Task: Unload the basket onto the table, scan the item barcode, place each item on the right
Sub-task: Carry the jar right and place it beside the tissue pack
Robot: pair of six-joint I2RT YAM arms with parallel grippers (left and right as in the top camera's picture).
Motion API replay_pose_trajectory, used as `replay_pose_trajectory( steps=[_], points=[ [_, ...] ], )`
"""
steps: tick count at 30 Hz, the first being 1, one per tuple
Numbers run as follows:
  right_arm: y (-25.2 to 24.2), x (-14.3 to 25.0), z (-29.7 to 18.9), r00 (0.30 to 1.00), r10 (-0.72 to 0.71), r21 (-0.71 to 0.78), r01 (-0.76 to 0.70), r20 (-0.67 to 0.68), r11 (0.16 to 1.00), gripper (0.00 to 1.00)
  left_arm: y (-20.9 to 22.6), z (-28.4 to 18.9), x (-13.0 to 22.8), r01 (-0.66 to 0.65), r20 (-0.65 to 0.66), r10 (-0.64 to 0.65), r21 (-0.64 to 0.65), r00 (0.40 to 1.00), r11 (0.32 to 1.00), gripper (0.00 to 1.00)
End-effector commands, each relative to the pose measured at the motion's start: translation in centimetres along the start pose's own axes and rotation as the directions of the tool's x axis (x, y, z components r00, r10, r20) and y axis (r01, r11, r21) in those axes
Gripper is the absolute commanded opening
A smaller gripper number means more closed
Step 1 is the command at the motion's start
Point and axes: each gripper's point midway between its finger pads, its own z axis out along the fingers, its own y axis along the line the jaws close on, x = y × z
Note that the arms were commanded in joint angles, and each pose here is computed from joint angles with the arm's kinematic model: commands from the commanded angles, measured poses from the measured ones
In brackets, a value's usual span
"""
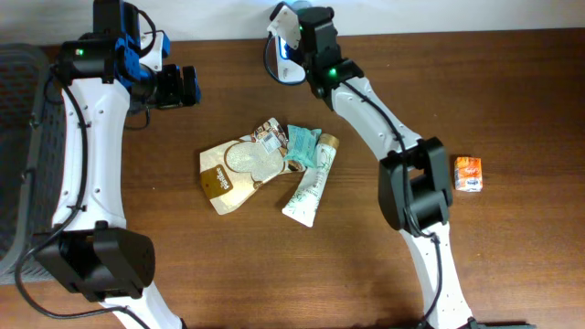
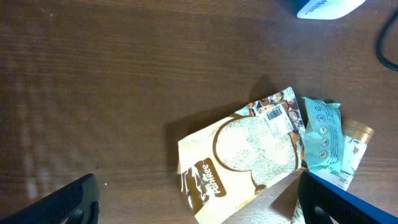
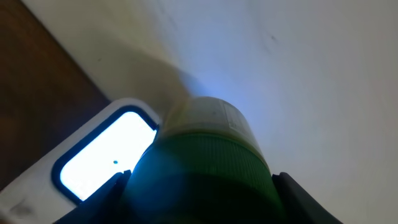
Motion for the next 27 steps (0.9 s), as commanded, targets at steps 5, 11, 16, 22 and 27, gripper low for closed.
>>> replay_pose_trajectory(
  steps=[5,11,16,22,27],
  points=[
    [-10.2,-8.2,-13.2,0.945,0.31,0.02,-0.314,0.1,0.949,0.5,0.0,0.1,0.0,-0.016,-0.003,0.016,0.009,1.0,1.0,0.99],
    [-8.6,-3.3,-18.9,0.866,0.467,-0.093,-0.487,-0.179,0.868,0.49,0.0,0.1,0.0,-0.016,-0.003,0.016,0.009,1.0,1.0,0.99],
    [-6.3,5.6,-21.2,0.631,0.574,0.014,-0.666,-0.523,0.746,0.49,0.0,0.1,0.0,-0.016,-0.003,0.016,0.009,1.0,1.0,0.99],
    [-4.9,15.7,-22.7,0.329,0.589,0.158,-0.765,-0.738,0.625,0.44,0.0,0.1,0.0,-0.016,-0.003,0.016,0.009,1.0,1.0,0.99],
    [-5.4,24.7,-23.5,0.107,0.636,0.338,-0.774,-0.764,0.535,0.43,0.0,0.1,0.0,-0.016,-0.003,0.016,0.009,1.0,1.0,0.99]
  ],
)
